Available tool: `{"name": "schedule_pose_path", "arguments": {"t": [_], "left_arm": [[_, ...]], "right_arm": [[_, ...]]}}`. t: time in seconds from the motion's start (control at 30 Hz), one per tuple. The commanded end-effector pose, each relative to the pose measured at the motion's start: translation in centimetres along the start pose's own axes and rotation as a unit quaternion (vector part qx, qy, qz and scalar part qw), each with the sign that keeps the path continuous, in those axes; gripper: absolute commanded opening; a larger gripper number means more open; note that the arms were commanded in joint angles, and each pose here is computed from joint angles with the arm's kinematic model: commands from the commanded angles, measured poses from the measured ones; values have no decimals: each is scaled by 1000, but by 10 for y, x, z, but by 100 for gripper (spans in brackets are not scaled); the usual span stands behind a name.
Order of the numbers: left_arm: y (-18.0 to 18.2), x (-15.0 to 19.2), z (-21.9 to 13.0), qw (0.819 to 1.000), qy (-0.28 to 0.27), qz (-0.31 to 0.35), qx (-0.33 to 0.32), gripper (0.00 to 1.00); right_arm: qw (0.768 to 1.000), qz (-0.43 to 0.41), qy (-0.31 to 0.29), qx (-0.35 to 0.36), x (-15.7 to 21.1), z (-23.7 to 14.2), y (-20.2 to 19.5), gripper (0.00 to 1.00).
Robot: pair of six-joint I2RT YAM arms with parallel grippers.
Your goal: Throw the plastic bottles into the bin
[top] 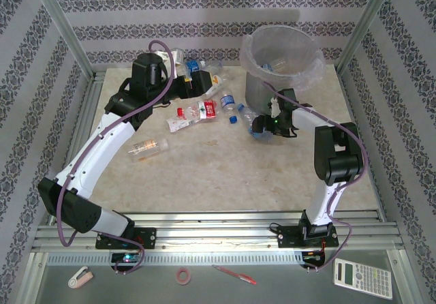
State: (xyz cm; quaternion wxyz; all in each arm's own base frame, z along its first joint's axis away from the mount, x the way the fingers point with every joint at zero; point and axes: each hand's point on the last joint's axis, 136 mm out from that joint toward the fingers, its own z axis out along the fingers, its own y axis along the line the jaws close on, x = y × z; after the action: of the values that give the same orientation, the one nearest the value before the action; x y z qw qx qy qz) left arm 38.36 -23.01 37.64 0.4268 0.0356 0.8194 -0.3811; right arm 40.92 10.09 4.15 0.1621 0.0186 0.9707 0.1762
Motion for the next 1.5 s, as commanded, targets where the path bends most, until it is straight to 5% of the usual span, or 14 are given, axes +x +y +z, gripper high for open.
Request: {"name": "schedule_pose_path", "arguments": {"t": [0.0, 0.5, 1.47], "left_arm": [[-8, -1, -11, 1000, -10, 12, 3, 100], [-7, -1, -14, 1000, -12, 15, 1, 100], [2, 3, -7, 1000, -12, 4, 1, 100]], "right_arm": [[1000, -17, 12, 22, 1, 2, -2, 87], [999, -39, 17, 17, 6, 2, 10, 56], [997, -70, -23, -29, 43, -62, 52, 29]]}}
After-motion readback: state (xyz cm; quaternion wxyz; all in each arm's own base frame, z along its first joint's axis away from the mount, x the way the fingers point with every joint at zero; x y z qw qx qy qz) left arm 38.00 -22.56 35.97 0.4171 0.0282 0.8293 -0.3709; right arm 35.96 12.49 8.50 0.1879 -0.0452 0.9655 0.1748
